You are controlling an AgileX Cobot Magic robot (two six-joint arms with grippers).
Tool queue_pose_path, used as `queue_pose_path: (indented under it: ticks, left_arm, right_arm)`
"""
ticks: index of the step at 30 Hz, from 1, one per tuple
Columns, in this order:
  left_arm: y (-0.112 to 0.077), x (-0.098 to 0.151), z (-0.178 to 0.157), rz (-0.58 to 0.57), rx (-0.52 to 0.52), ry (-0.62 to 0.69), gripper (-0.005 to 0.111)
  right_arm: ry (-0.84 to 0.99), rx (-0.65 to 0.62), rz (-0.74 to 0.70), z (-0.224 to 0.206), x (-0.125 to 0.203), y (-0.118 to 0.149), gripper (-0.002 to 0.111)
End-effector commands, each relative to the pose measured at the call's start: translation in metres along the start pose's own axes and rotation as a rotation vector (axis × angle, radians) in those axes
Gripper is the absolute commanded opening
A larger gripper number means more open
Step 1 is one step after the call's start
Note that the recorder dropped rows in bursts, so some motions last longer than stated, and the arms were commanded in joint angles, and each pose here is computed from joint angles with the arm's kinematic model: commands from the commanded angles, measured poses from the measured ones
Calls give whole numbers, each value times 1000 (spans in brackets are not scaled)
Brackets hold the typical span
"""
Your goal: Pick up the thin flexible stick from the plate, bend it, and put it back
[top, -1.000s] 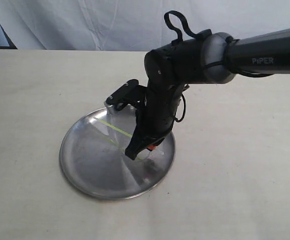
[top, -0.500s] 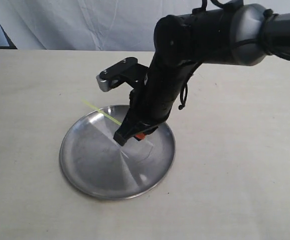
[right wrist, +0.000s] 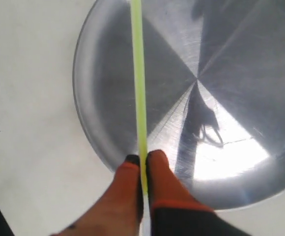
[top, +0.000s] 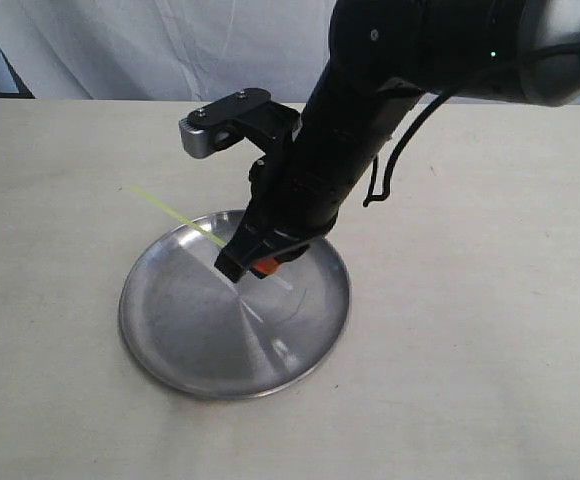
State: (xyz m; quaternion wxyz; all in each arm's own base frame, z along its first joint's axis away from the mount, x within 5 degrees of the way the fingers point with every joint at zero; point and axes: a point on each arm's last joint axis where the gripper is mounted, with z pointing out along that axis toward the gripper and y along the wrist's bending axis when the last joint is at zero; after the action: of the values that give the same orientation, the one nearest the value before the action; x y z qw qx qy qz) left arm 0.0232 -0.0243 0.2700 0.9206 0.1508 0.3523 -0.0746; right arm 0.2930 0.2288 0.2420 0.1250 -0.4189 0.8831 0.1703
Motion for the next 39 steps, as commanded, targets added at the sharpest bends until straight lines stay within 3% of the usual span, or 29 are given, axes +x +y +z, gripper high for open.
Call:
queue_pose_path:
  ticks: [1,5,9,12,15,19,22,27,29,33,39]
  left_arm:
    - [4,-12,-1,-287,-20,-141,0]
    - [10,13,-2,-686,-161,98,0]
    - [12,43,-12,-1042,-388,373,0]
    - [11,56,-17,-1226,-525,497,0]
    - [10,63,-16,-1232,-569,573,0]
    - [10,61,-4,-1290,-536,556,4]
    - [8,64,3,-1317,-527,607,18]
    - [3,80,7,-1409,-597,713,53]
    - [2,82,10,-1399,-569,719,61]
    - [-2,83,21,-1445,-502,696,62]
    - [-11,89,33,-1498,-415,774,62]
  right_arm:
    - [-12,-22,4,-4,0,3,-1]
    - [-5,-33,8,-4,1,4,-1]
    - [21,-74,0,-5,3,7,-1]
    - [20,-106,-14,-7,4,11,-1]
    - [-6,-133,-25,-14,2,16,-1]
    - [-25,-129,-33,-23,2,19,-1]
    - [-40,-125,-38,-28,2,21,-1]
    - [-60,-125,-40,-35,2,23,-1]
    - [-62,-124,-42,-36,2,23,-1]
    - [-64,-128,-39,-36,2,24,-1]
    - [-85,-154,-19,-36,0,26,-1]
